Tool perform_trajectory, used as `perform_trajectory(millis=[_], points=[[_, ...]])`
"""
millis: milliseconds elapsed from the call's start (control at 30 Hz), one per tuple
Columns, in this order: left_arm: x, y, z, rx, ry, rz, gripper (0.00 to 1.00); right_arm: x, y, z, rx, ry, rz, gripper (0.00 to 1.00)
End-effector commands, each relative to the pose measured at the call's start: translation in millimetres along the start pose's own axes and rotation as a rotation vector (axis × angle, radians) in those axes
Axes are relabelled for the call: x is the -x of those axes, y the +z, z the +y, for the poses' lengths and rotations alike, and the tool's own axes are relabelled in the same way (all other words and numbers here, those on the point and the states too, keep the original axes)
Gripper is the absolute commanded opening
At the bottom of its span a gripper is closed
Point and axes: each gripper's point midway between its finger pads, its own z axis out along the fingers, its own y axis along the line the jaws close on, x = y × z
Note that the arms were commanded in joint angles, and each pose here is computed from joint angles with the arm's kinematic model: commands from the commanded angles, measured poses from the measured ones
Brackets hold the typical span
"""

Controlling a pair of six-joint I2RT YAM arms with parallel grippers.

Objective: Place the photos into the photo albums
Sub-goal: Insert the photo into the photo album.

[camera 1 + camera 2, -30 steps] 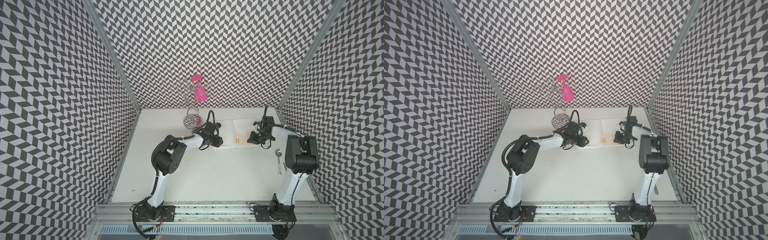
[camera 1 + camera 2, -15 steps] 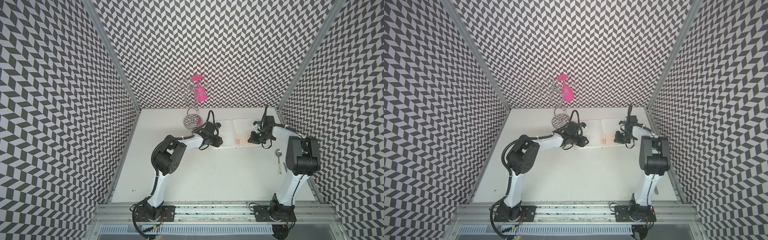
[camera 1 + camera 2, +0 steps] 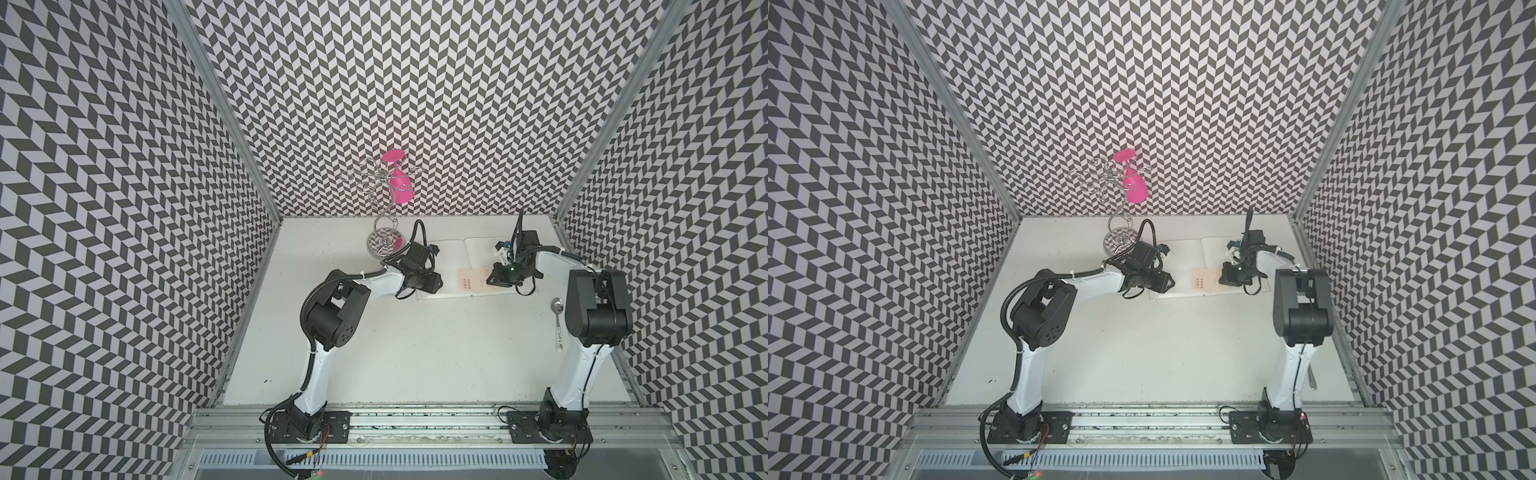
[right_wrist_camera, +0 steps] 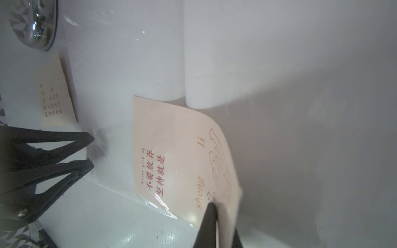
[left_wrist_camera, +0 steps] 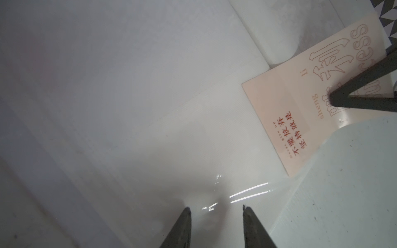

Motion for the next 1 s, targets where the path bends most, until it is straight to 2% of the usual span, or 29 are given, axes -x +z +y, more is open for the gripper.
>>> perform_trajectory(millis=[0,67,200,467,767,967], points=[[-36.3,-3.8,24.4,0.076,-0.060,0.125,0.42,4.3,7.2,12.1,0.013,-0.041,-0.006,0.09],[-33.1,-6.7,24.3,0.075,-0.061,0.116,0.42,10.3,1.0,15.5,0.009,-0.041,-0.044,0.12],[-25.4,-13.6,22.0,0.068,-0.064,0.094,0.42,25.4,-17.3,16.5,-0.039,-0.032,-0.136,0.36],[-8.9,-32.4,28.3,0.064,-0.080,0.046,0.42,47.4,-49.0,9.4,-0.149,-0.011,-0.270,0.52],[-4.7,-39.0,27.7,0.005,-0.093,0.033,0.42,40.6,-34.9,-5.5,-0.191,0.026,-0.225,0.54],[1.3,-40.6,24.0,-0.007,-0.078,0.018,0.42,28.2,-19.3,-14.9,-0.198,0.045,-0.191,0.51]])
